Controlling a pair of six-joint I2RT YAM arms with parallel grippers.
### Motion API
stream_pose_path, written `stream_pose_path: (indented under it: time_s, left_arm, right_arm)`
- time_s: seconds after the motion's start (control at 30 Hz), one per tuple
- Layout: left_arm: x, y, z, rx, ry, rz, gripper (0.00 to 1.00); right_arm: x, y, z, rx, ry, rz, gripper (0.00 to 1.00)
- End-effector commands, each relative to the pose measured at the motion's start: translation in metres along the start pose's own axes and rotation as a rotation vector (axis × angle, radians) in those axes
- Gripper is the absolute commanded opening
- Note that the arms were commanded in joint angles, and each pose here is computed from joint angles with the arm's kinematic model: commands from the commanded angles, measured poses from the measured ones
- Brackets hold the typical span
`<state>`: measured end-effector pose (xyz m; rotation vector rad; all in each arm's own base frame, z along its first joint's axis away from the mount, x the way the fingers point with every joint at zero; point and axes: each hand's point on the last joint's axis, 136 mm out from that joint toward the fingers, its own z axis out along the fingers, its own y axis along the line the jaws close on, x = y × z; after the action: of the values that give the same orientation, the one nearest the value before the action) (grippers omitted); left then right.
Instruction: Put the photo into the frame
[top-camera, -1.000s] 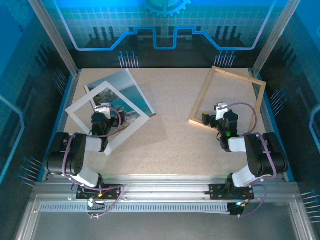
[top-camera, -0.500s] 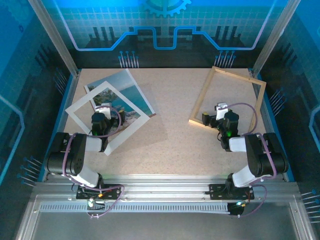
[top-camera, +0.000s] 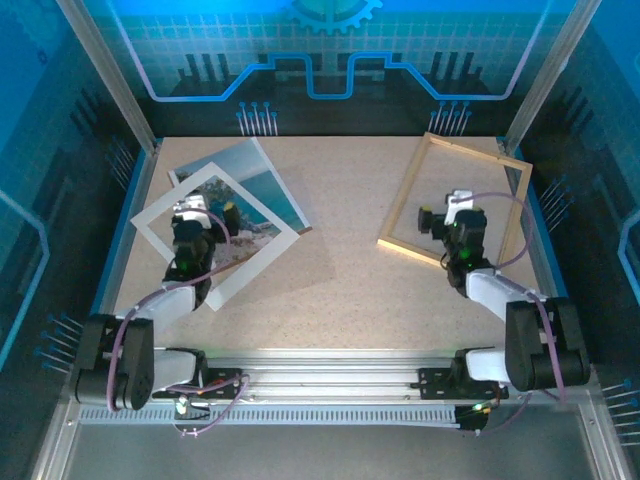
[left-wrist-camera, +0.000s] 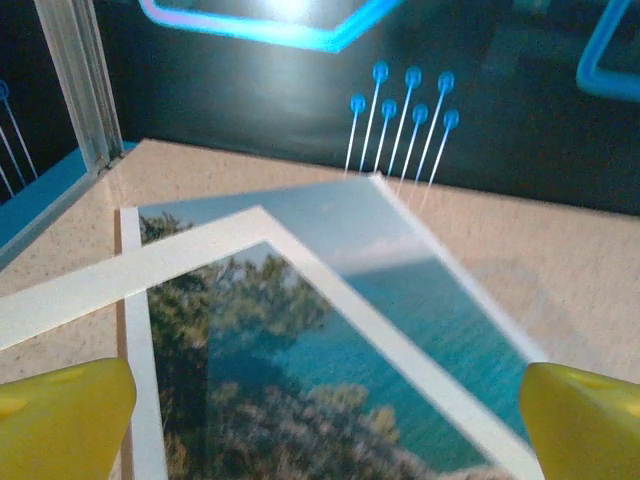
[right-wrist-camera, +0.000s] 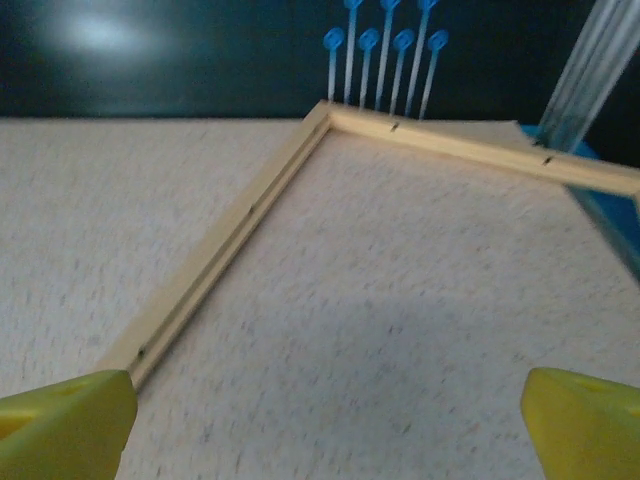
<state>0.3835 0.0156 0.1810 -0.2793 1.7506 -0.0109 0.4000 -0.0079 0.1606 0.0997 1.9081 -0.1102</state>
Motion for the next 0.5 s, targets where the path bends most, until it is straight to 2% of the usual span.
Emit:
stream_pose_path:
  time_s: [0.0, 0.13, 0.27, 0.47]
  left_arm:
    - [0.001, -0.008, 0.005, -0.006, 0.084, -0.168, 0.99]
    - [0.01, -0.036, 0.018, 0.036, 0.176, -0.313, 0.99]
    - [0.032, -0.055, 0.026, 0.04, 0.272, -0.474, 0.99]
    - [0.047, -0.096, 0.019, 0.121, 0.33, -0.443, 0.99]
  right_arm:
    - [0.008, -0.011, 0.001, 0.073, 0.175, 0.1, 1.0]
    - [0.005, 0.007, 0.019, 0.082, 0.346, 0.157, 0.97]
    - [0.015, 0.034, 0.046, 0.058, 0.513, 0.206, 0.86]
    - [0.025, 0.08, 0.081, 0.055, 0.626, 0.174, 0.83]
